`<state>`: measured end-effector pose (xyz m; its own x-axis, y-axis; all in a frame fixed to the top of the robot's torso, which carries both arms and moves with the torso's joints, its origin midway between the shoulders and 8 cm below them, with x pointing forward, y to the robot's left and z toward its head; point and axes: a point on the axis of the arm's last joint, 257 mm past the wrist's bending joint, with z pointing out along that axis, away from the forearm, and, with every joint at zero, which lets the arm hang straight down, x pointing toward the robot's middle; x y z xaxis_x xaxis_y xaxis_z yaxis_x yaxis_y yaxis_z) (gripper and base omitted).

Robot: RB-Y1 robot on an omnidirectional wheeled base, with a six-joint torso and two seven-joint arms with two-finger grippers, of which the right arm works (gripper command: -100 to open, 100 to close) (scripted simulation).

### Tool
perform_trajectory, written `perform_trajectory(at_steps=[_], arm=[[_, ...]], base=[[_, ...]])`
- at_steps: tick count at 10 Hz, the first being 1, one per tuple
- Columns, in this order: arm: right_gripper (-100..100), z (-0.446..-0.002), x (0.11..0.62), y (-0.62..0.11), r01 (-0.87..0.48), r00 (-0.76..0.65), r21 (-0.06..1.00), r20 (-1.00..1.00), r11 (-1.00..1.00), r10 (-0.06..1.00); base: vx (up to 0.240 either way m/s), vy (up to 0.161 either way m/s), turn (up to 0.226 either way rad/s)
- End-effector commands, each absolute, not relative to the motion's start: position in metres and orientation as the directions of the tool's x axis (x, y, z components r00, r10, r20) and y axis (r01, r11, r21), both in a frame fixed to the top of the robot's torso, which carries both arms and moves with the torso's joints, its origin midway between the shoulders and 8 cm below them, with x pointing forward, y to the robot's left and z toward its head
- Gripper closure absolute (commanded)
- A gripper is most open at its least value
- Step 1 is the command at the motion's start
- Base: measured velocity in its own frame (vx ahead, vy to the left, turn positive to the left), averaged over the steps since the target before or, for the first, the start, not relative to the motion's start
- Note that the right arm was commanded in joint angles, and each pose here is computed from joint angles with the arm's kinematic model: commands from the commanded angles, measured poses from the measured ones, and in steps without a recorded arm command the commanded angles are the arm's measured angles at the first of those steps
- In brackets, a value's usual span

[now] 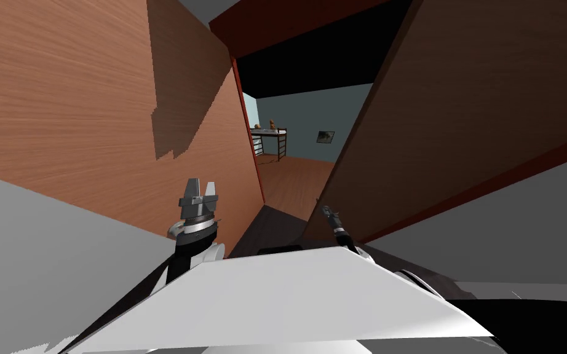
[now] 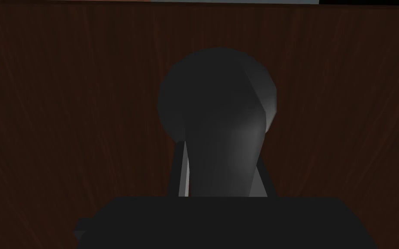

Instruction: Pull the door open

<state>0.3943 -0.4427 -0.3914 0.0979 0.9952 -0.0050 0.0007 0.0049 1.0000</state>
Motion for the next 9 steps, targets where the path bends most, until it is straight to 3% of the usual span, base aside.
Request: perform_trajectory(at_steps=[1,3,9], arm=[[100,-0.392,0.386,-0.44,0.0,0.069,1.0,-0.002,0.002,0.998],[100,-0.391,0.377,-0.437,0.0,0.033,1.0,0.0,0.0,0.999],[100,-0.394,0.342,-0.441,0.001,-0.005,1.0,-0.003,0.003,1.0]], base=[[-0.245,-0.071,0.115],[-0.248,-0.043,0.108],[-0.153,-0.054,0.118]])
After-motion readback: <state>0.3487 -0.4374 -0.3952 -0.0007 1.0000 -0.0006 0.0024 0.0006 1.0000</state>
